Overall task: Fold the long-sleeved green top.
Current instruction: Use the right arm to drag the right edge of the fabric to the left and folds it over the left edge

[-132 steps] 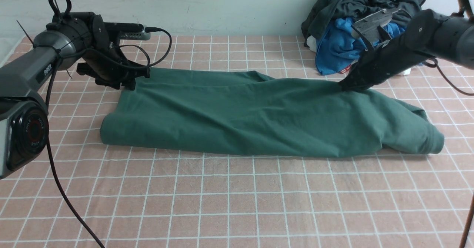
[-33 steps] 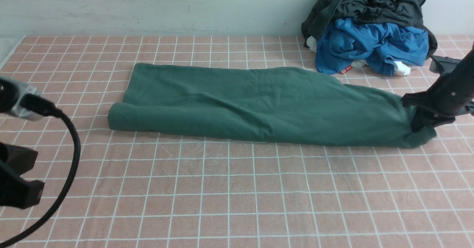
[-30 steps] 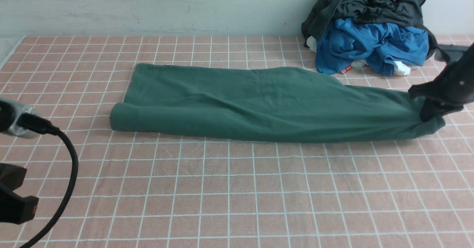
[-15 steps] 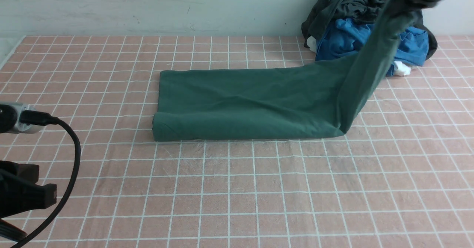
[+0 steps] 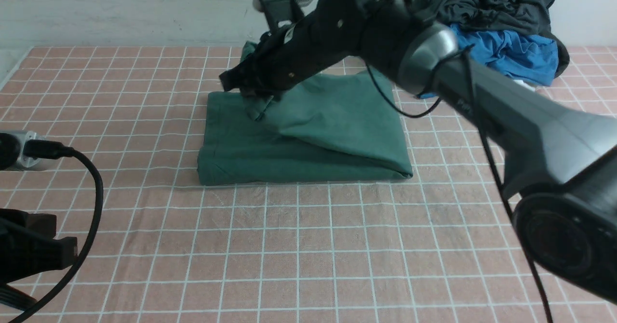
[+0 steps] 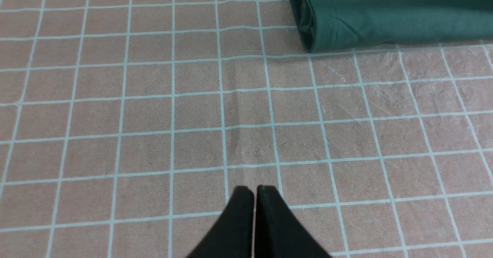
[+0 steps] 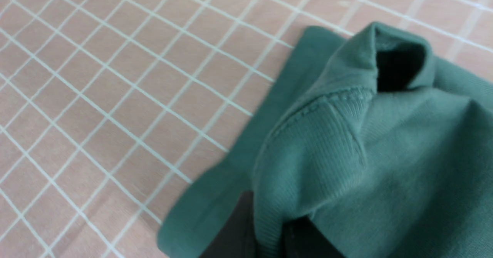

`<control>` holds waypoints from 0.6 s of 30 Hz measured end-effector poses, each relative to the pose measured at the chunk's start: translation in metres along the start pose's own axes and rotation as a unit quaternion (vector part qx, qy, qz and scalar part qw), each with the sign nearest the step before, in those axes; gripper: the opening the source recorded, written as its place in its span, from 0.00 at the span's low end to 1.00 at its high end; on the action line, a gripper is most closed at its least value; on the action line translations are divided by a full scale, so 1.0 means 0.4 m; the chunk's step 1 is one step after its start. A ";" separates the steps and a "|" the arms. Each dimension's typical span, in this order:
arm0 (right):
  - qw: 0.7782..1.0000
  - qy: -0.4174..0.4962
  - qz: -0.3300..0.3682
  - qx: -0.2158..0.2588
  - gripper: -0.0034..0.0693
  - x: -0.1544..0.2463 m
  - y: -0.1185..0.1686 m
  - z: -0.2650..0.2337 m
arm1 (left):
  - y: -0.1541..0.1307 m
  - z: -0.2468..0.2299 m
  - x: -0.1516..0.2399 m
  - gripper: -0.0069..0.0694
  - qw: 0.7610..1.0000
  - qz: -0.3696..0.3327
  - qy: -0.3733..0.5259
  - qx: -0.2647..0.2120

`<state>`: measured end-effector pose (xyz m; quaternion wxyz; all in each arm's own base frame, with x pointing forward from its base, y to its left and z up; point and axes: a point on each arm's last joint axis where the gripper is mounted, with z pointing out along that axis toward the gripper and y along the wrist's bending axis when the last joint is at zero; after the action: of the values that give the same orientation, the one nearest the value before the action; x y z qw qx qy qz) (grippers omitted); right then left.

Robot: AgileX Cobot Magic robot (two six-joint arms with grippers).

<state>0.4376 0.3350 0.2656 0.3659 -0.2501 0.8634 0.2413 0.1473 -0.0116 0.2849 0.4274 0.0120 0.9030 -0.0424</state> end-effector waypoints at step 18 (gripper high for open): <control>1.000 0.016 0.002 -0.008 0.27 0.049 0.011 0.091 | -0.001 0.000 0.000 0.09 1.000 -0.003 -0.001 0.002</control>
<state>0.4417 0.3552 0.2295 0.3494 -0.2552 0.8677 0.2446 0.1474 -0.0119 0.2850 0.4278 0.0104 0.9027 -0.0450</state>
